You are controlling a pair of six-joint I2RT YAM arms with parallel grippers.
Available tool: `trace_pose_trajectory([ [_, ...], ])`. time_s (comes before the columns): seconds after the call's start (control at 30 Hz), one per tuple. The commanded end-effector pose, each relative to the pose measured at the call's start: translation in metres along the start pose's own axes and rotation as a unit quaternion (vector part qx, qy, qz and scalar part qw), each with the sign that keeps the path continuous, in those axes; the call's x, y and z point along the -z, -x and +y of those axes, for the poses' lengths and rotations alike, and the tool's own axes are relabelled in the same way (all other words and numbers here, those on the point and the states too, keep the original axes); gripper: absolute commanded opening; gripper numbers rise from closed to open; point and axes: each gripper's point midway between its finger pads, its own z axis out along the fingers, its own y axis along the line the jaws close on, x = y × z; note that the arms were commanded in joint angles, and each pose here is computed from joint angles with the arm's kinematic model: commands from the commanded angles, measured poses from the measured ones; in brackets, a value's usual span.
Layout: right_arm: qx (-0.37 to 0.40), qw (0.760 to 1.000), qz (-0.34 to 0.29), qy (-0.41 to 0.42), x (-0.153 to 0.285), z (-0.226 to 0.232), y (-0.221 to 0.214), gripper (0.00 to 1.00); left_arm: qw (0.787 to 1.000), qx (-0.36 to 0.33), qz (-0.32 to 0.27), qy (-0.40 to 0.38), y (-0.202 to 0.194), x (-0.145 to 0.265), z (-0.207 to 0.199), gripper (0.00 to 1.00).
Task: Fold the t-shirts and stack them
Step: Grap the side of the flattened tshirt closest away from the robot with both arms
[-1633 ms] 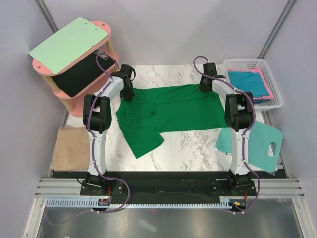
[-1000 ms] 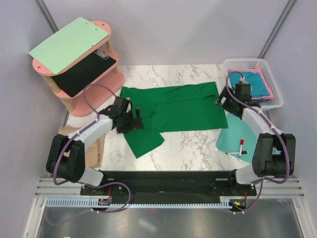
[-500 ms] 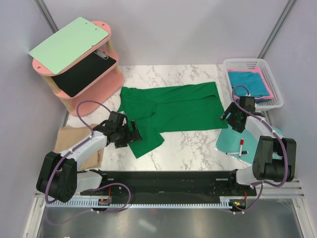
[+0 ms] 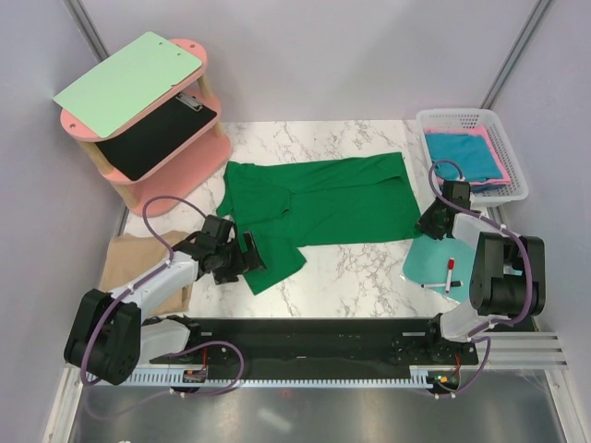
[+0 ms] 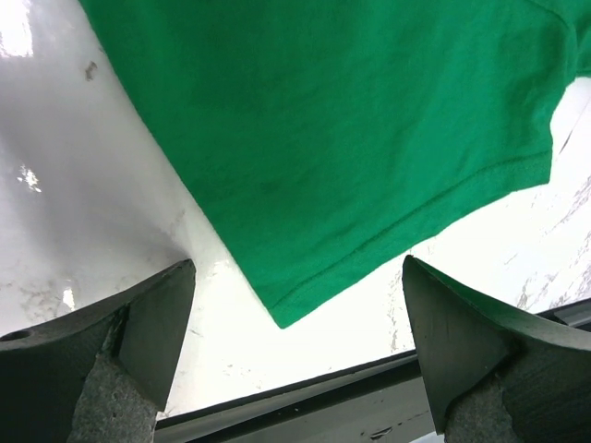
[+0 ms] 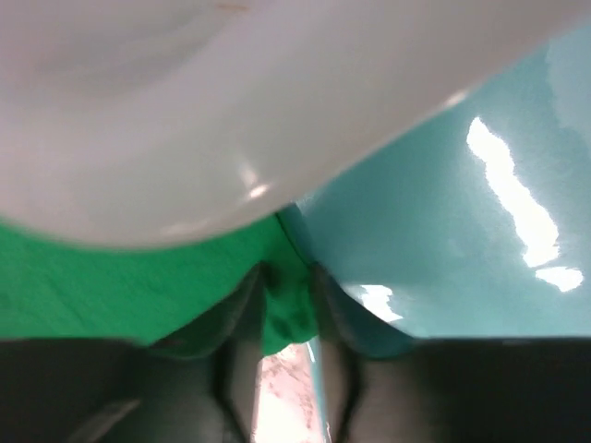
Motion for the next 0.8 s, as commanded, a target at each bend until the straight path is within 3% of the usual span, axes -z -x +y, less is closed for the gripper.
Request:
trace_pose_trajectory([
  [0.0, -0.022, 0.999, 0.019, 0.019, -0.013, 0.005, -0.01, 0.22, 1.0, 0.011, 0.012, -0.01, -0.013, -0.001, -0.006, 1.0],
  [0.03, -0.025, 0.999, 0.022, 0.023, -0.015, 0.006, -0.011, 0.13, 1.0, 0.01, 0.015, -0.009, -0.016, -0.002, -0.006, 1.0],
  [0.1, -0.029, 0.999, 0.022, 0.034, -0.015, 0.011, -0.01, 0.09, 1.0, 0.005, 0.022, -0.005, -0.022, -0.004, -0.007, 0.96],
  [0.17, -0.028, 0.999, 0.021, 0.039, -0.014, 0.013, -0.009, 0.08, 0.999, 0.0, 0.032, -0.003, -0.03, -0.007, -0.009, 0.92],
  [0.33, -0.03, 0.998, 0.019, 0.055, -0.012, 0.021, -0.004, 0.08, 0.998, -0.009, 0.053, 0.011, -0.045, -0.017, -0.009, 0.65],
  [0.47, -0.03, 0.997, 0.019, 0.07, -0.01, 0.028, -0.002, 0.08, 0.997, -0.015, 0.07, 0.039, -0.053, -0.027, -0.001, 0.54],
  [0.57, -0.029, 0.996, 0.019, 0.076, -0.008, 0.032, 0.0, 0.08, 0.996, -0.015, 0.072, 0.048, -0.055, -0.03, 0.002, 0.28],
  [0.6, -0.028, 0.996, 0.019, 0.08, -0.008, 0.033, 0.001, 0.08, 0.996, -0.015, 0.075, 0.05, -0.056, -0.031, 0.003, 0.1],
  [0.63, -0.025, 0.996, 0.02, 0.083, -0.007, 0.035, 0.001, 0.08, 0.996, -0.015, 0.074, 0.049, -0.055, -0.031, 0.002, 0.02],
  [0.77, -0.023, 0.995, 0.02, 0.097, -0.001, 0.04, 0.003, 0.07, 0.997, -0.017, 0.065, 0.028, -0.049, -0.025, -0.01, 0.02],
])
